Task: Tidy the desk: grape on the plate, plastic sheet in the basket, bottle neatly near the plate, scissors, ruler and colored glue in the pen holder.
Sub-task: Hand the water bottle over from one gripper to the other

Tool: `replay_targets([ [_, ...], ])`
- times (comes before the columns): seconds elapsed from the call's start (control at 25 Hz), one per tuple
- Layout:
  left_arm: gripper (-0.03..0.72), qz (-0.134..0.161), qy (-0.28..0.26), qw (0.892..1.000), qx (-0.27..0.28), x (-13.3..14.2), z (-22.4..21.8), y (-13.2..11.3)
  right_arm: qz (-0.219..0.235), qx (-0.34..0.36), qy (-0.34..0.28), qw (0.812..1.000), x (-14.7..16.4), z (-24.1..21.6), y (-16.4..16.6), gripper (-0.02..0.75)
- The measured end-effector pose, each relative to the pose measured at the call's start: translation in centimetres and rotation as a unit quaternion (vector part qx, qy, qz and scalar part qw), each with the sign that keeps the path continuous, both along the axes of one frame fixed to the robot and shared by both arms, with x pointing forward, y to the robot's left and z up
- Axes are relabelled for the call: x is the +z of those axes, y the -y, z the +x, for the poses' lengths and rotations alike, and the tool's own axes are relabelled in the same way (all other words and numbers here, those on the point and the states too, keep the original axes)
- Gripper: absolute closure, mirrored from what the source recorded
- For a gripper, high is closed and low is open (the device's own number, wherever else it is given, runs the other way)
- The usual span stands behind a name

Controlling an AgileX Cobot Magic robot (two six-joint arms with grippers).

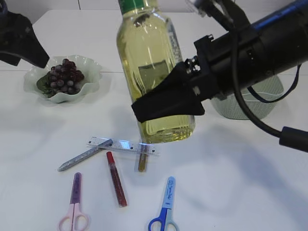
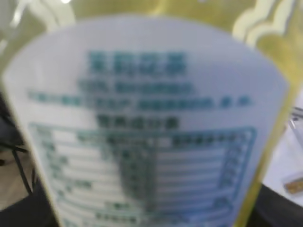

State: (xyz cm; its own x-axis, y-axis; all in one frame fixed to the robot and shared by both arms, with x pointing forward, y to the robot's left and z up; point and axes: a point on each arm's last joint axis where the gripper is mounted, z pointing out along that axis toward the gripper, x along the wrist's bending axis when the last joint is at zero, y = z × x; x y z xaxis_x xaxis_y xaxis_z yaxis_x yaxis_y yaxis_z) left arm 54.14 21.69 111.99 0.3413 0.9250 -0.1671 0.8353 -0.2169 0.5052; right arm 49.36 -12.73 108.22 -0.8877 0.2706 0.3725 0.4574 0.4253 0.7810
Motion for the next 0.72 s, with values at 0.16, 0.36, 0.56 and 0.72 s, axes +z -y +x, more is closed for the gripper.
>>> replay_targets([
  [0.16,0.197,-0.005,0.018,1.0,-0.016,-2.2,0.2,0.2,0.05,0.02,-0.002,0.999,1.3,-0.7,-0.3,0.223],
  [0.36,0.197,-0.029,0.059,0.997,-0.049,-4.8,0.3,0.8,0.079,0.04,-0.009,0.996,2.2,-1.5,-0.3,0.223],
  [0.56,0.197,-0.069,0.092,0.989,-0.098,-6.9,-0.2,1.2,0.099,0.039,0.006,0.994,3.6,-2.3,-0.1,0.223],
  [0.72,0.198,-0.15,0.115,0.974,-0.125,-7.8,-0.6,-0.3,0.114,0.042,0.025,0.992,4.9,-3.1,0.2,0.223],
])
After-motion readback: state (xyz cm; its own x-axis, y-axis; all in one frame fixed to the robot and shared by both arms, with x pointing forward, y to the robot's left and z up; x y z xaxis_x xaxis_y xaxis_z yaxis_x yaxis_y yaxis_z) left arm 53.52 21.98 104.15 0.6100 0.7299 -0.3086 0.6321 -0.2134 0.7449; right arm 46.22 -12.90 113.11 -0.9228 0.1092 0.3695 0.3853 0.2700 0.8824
